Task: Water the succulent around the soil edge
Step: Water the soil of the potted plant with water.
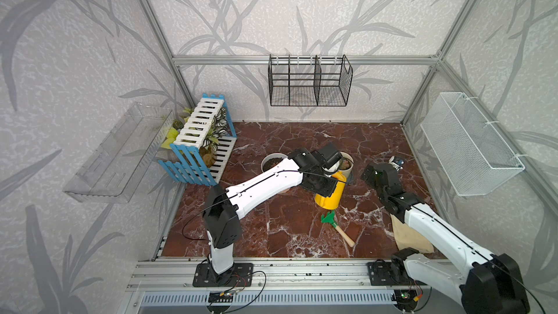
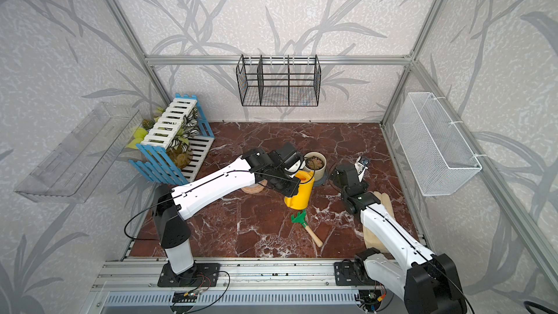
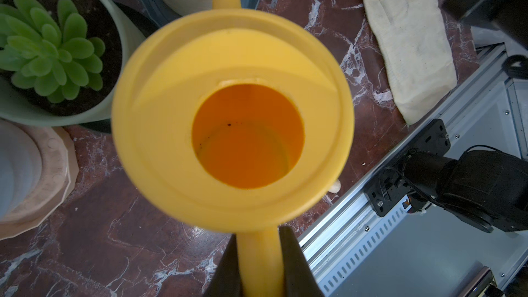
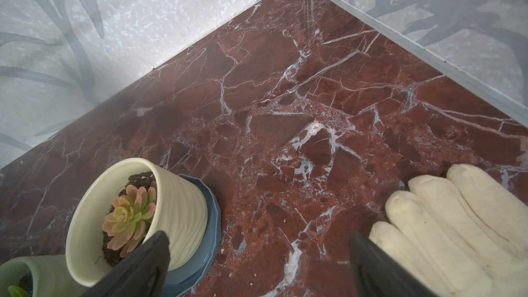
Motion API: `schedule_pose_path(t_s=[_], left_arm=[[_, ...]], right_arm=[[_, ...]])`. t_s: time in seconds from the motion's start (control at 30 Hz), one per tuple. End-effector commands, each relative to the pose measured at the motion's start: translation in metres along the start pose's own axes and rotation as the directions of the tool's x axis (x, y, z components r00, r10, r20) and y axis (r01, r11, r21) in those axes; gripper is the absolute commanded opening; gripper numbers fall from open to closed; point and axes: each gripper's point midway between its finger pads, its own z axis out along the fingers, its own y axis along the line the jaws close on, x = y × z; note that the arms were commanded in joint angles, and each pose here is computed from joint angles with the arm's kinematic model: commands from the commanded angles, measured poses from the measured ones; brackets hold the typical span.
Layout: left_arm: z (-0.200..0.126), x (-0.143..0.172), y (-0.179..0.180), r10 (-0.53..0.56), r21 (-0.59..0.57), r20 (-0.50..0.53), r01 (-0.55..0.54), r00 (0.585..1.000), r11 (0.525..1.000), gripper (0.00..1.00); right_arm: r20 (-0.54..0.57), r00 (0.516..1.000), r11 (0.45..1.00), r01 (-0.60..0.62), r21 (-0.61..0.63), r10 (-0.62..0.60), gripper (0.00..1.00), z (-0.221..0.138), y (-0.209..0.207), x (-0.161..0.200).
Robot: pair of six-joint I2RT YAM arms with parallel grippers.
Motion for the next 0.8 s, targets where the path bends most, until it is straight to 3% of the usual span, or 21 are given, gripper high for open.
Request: schedule_pose_path(t_s=[0.0,0.2,0.77], left_arm=[[-0.024,-0.011,0.008,-0.014,-0.020,0.086,0.016,0.996,1.000,0.00],[-0.033,-0.014,0.010,-0.018,-0.016,0.111,0.020,0.994,1.000,0.00],[-0.017,-0.024,-0.016,0.039,0.091,0.104,-0.048,0.994,0.995,0.00]], right_arm=[[-0.008,1.000,1.000,-0.004,0.011,0.004,0.99,0.001,-0.001,0.001],[-0.010,1.000,1.000,-0.002,0.013,0.002,0.99,0.001,-0.002,0.001],[-0.006,1.000,1.000,-0.004,0.013,0.004,0.99,0.000,-0.002,0.000]])
